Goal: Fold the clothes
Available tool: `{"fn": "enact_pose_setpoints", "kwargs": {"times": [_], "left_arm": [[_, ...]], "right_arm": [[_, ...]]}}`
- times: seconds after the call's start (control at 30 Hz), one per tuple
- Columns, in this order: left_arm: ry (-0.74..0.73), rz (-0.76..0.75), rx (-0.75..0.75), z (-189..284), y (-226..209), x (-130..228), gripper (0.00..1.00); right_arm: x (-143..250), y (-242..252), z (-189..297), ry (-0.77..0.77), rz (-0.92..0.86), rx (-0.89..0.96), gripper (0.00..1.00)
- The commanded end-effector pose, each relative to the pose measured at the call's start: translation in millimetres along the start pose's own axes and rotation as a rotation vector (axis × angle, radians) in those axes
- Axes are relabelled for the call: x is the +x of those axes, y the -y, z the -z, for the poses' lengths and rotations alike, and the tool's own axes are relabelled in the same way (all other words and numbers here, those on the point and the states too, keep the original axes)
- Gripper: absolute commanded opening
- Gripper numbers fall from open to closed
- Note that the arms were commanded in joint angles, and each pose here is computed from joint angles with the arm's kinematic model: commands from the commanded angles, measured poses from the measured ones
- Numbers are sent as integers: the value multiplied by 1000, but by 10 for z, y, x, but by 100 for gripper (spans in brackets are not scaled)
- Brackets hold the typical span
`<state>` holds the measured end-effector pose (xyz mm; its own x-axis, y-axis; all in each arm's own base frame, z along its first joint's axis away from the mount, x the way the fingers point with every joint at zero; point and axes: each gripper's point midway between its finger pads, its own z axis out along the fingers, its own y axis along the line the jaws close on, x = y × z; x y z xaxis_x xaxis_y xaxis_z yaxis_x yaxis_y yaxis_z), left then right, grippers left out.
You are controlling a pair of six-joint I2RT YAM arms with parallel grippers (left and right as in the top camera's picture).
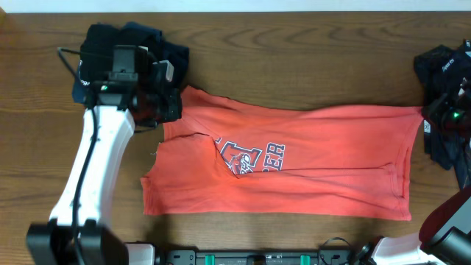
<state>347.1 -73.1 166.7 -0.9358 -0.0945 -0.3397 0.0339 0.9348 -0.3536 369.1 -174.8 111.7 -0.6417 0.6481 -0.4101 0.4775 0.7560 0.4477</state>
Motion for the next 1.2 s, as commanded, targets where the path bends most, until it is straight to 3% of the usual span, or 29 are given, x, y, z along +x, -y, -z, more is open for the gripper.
{"fn": "enact_pose_setpoints", "kwargs": {"times": [0.0, 0.2, 0.9, 1.17], "left_arm": [[59, -12, 5, 252, 85, -8, 6], [75, 2, 8, 385, 124, 41, 6], [-127, 123, -35, 548, 74, 665, 6], [-151, 129, -92, 567, -21, 739, 6]], "right_arm": [[-63, 61, 71, 27, 19, 36, 1], [-66, 79, 72, 29, 13, 47, 1], [-94, 129, 77, 42, 9, 74, 1], [-61, 141, 79, 29, 1, 78, 1]]}}
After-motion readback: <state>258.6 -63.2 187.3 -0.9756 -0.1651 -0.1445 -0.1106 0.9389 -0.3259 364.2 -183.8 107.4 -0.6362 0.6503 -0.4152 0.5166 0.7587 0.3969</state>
